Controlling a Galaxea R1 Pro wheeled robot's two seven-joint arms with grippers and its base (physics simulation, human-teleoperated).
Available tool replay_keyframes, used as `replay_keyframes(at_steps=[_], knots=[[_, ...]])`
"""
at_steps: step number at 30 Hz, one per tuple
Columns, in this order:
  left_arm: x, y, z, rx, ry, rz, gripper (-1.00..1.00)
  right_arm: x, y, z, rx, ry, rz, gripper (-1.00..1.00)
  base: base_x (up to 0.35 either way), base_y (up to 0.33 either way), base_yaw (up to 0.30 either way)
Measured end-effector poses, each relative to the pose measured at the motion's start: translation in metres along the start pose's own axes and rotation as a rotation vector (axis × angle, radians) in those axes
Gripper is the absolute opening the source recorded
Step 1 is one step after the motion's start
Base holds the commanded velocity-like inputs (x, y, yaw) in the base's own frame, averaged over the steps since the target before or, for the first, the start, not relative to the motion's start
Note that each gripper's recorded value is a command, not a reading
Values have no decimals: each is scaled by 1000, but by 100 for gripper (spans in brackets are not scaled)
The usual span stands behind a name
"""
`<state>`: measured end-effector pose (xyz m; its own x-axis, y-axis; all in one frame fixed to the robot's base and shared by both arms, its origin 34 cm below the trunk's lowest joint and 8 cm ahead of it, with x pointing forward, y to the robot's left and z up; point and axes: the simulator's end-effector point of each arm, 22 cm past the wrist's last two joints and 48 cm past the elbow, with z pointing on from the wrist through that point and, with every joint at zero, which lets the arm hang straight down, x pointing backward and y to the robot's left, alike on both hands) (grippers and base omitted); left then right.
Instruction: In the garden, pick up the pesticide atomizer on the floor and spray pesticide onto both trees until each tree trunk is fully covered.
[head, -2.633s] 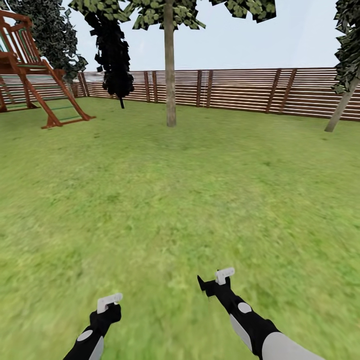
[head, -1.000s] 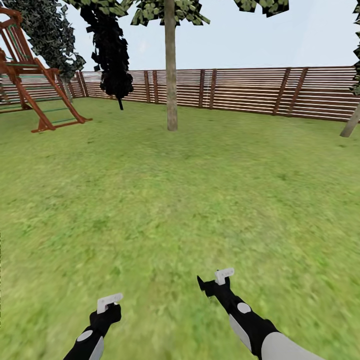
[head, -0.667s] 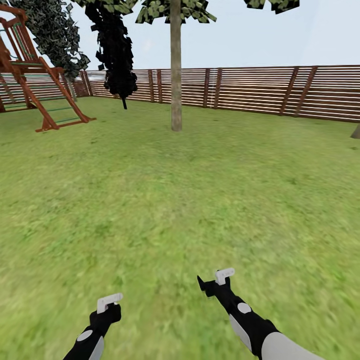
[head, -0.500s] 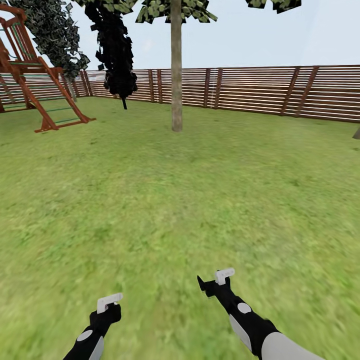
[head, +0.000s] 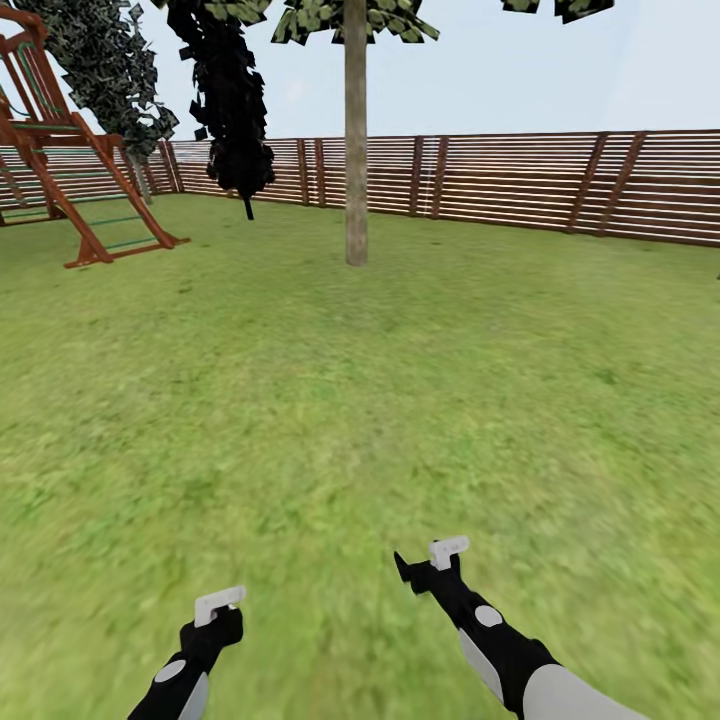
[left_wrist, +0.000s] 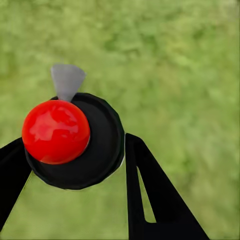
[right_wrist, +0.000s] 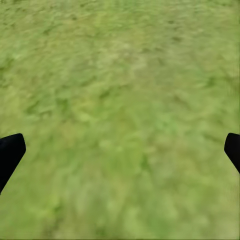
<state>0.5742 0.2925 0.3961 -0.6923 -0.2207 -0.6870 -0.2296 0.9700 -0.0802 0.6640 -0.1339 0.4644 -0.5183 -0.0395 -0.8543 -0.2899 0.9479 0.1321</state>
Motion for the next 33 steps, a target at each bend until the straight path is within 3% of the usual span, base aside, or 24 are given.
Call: replay_keyframes(at_steps=[33], knots=[[0,0,0,0,0,2,-100,0,0,0,0,0,0,100,340,18,0]])
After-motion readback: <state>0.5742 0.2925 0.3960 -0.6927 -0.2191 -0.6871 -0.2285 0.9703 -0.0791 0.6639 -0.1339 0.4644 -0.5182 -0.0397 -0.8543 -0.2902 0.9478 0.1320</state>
